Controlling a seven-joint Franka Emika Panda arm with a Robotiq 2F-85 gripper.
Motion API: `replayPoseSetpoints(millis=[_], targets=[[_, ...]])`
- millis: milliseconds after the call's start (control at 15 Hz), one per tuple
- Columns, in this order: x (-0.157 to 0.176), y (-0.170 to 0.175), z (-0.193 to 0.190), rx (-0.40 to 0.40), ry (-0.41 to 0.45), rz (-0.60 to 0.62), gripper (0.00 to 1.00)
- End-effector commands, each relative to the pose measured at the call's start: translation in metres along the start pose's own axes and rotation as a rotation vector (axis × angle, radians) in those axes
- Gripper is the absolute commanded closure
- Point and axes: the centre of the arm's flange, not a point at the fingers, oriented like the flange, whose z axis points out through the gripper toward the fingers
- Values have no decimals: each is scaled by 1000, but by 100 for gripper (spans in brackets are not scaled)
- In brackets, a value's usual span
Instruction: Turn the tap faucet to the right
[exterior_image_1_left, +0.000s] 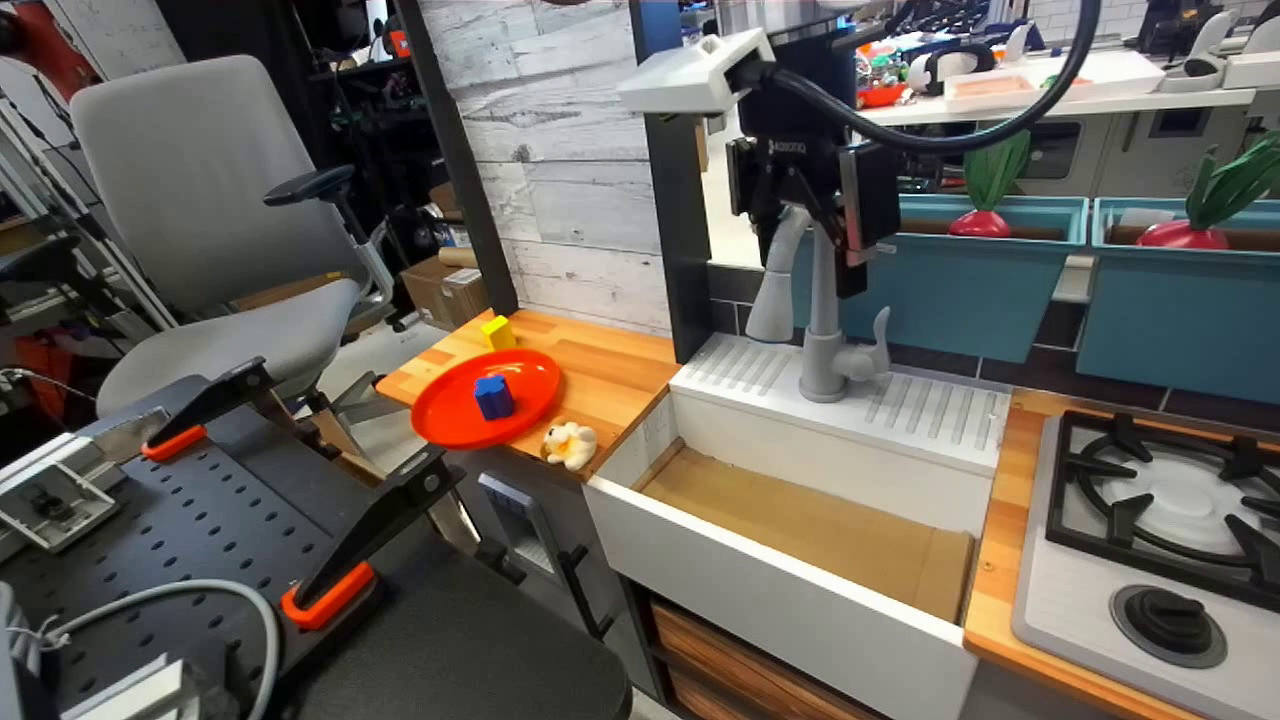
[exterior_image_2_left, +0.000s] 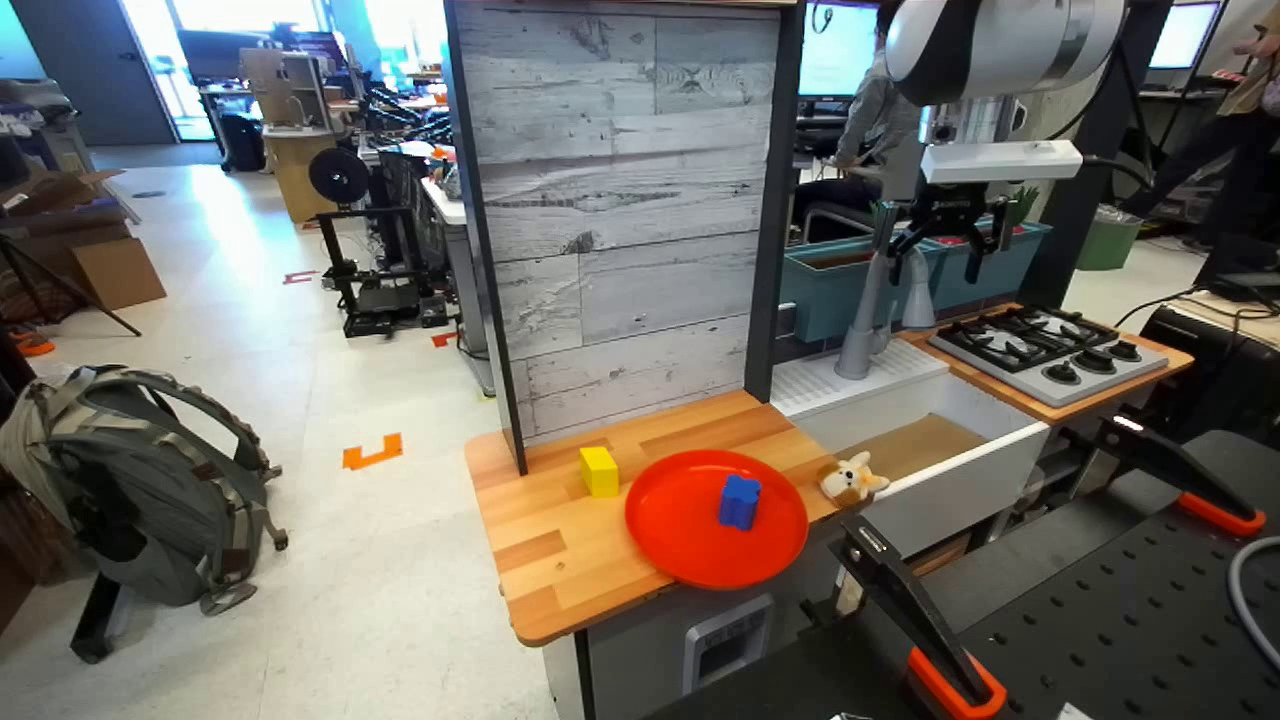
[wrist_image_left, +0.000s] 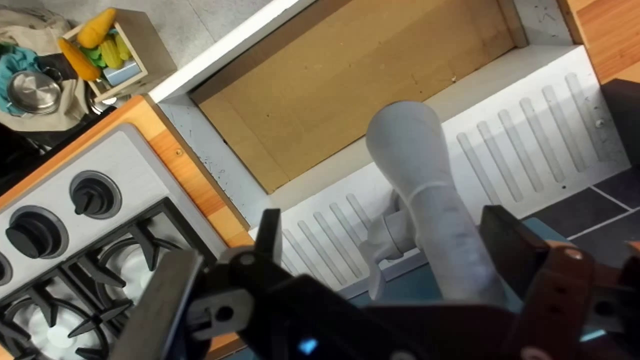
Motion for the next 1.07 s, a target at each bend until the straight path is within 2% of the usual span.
replayPoseSetpoints(millis=[0,267,533,733,800,867,1000], targets=[[-24,-1,-20,48,48,-15,0],[-54,-18,-52,72,82,-30,0],[-110,-44,-83,77,105,-97,0],[-143,-73,-87,87,163,-156,0],[-149,-82,-83,74,160,-174,0],[-120,-75,-79,86,133,-157,0],[-137,-87,-77,84,132,-177,0]])
